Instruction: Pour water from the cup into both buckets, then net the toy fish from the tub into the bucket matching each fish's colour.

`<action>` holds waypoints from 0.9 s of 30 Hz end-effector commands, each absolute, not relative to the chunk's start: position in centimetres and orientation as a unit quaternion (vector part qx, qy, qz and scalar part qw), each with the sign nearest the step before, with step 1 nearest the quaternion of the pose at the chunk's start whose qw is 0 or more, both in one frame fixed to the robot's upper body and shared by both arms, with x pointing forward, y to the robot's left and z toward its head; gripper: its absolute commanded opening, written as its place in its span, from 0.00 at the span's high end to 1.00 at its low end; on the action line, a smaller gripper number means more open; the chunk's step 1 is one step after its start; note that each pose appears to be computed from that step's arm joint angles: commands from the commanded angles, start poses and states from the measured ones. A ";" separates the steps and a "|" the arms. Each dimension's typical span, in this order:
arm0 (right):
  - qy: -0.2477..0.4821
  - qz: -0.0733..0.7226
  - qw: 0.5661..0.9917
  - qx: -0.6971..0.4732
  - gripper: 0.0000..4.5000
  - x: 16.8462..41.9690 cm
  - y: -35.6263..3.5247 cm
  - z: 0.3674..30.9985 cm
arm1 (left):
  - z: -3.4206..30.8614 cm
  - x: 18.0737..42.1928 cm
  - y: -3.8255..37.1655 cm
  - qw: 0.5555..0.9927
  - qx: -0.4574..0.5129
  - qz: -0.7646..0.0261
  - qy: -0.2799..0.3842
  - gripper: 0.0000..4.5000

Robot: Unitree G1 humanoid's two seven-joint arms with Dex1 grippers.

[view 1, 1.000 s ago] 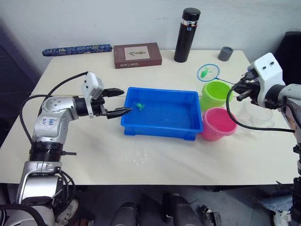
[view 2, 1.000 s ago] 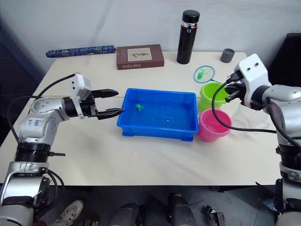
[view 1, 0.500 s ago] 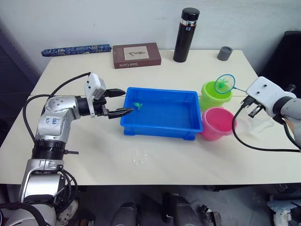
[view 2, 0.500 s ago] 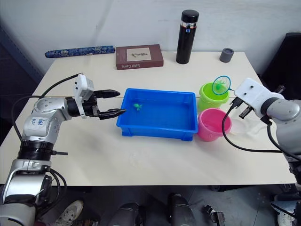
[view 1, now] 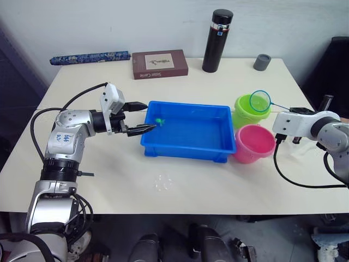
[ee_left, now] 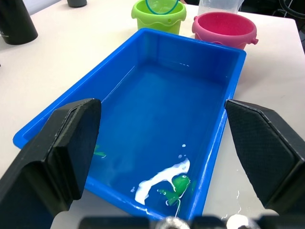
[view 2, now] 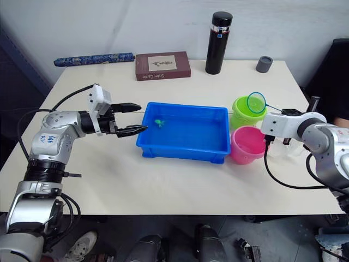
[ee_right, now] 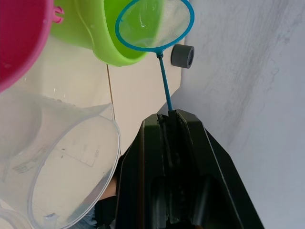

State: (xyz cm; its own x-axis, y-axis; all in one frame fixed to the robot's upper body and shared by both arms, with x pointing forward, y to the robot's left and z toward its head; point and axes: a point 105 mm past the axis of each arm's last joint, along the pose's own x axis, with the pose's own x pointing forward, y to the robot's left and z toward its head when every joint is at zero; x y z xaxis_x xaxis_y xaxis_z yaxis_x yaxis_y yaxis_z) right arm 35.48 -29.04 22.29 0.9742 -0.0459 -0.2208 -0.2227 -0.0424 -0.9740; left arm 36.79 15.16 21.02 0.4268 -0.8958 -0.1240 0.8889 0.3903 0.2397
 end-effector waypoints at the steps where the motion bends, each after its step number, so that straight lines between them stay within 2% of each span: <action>1: 0.051 0.028 0.682 -0.729 1.00 35.3 -29.0 25.4 | 22.1 36.5 15.1 0.830 0.147 -0.536 -0.031 0.01; 4: 0.016 0.030 0.710 -0.703 1.00 35.0 -27.9 27.1 | 22.0 36.4 15.5 0.834 0.147 -0.530 -0.028 0.01; 7: 0.001 0.067 0.760 -0.646 1.00 34.4 -26.7 27.6 | 22.3 36.2 16.3 0.841 0.142 -0.522 -0.029 0.01; 9: 0.005 0.137 0.807 -0.574 1.00 33.9 -24.8 27.4 | 22.5 35.7 17.6 0.846 0.139 -0.514 -0.024 0.01; 13: 0.038 0.242 0.852 -0.464 1.00 33.7 -21.7 26.9 | 22.0 34.7 20.2 0.862 0.146 -0.486 0.001 0.01; 17: 0.098 0.329 0.853 -0.392 1.00 34.0 -18.7 24.7 | 21.7 33.3 22.8 0.881 0.141 -0.451 0.011 0.01; 23: 0.140 0.389 0.843 -0.343 1.00 34.3 -15.8 22.8 | 20.9 30.8 24.2 0.897 0.125 -0.424 0.021 0.01; 27: 0.174 0.400 0.842 -0.317 1.00 34.2 -14.8 21.5 | 20.6 29.8 23.9 0.900 0.121 -0.419 0.022 0.01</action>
State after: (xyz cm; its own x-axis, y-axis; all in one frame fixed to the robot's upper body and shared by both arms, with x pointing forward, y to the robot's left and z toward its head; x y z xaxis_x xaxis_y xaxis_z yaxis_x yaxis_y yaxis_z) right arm 34.36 -15.38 20.68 0.6186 0.5511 -0.5600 -0.7840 0.4798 -0.3939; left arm 30.33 24.21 18.97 0.6428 -0.7436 -0.1839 0.7660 0.6241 0.1543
